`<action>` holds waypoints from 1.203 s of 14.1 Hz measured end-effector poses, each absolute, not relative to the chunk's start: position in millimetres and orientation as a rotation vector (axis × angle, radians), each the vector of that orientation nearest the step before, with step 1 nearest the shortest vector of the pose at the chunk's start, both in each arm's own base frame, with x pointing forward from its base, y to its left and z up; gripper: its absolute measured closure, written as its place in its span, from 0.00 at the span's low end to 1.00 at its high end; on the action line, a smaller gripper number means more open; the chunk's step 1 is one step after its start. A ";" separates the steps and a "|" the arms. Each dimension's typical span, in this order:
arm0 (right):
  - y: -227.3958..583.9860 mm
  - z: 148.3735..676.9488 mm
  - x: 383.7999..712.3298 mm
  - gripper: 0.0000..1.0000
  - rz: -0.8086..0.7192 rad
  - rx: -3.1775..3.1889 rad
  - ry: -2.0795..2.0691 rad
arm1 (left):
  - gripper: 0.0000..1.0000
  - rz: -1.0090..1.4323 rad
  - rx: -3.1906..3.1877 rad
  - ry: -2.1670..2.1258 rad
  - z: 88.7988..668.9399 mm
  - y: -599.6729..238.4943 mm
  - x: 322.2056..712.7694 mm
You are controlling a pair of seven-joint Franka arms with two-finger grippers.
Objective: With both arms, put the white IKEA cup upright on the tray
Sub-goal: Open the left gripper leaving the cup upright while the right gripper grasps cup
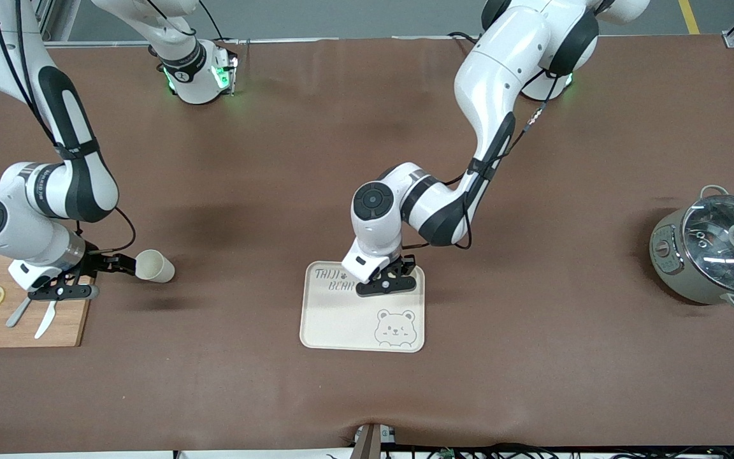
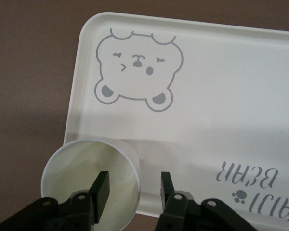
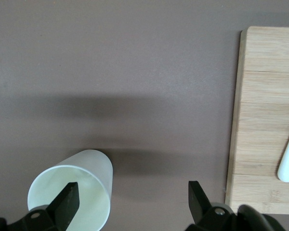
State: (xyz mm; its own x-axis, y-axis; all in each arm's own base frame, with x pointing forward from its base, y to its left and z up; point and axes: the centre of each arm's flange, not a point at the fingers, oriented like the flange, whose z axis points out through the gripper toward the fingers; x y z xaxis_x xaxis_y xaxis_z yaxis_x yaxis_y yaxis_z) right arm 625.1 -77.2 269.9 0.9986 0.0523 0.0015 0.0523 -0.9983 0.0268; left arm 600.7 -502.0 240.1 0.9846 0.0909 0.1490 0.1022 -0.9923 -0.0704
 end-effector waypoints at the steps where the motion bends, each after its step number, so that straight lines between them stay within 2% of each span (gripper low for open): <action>1: -75.5 267.8 624.8 0.00 -0.002 3.114 0.086 | 0.48 -0.206 -3.040 -0.147 244.6 -500.5 599.8; 7: -66.4 245.3 613.1 0.00 -0.069 3.119 0.106 | 0.48 -0.157 -3.003 -0.157 283.5 -494.5 595.4; 17: -68.7 212.4 604.7 0.00 -0.039 3.117 0.106 | 0.48 -0.033 -2.997 -0.112 392.6 -478.0 576.1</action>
State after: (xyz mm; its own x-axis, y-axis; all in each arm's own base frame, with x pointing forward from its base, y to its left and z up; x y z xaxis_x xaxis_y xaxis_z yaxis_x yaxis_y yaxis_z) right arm 604.7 -68.7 212.4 0.9974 0.0676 -0.0256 0.0682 -0.9974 0.0218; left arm 576.1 -478.0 392.6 0.9970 0.0729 0.0269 0.0760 -0.9871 -0.1409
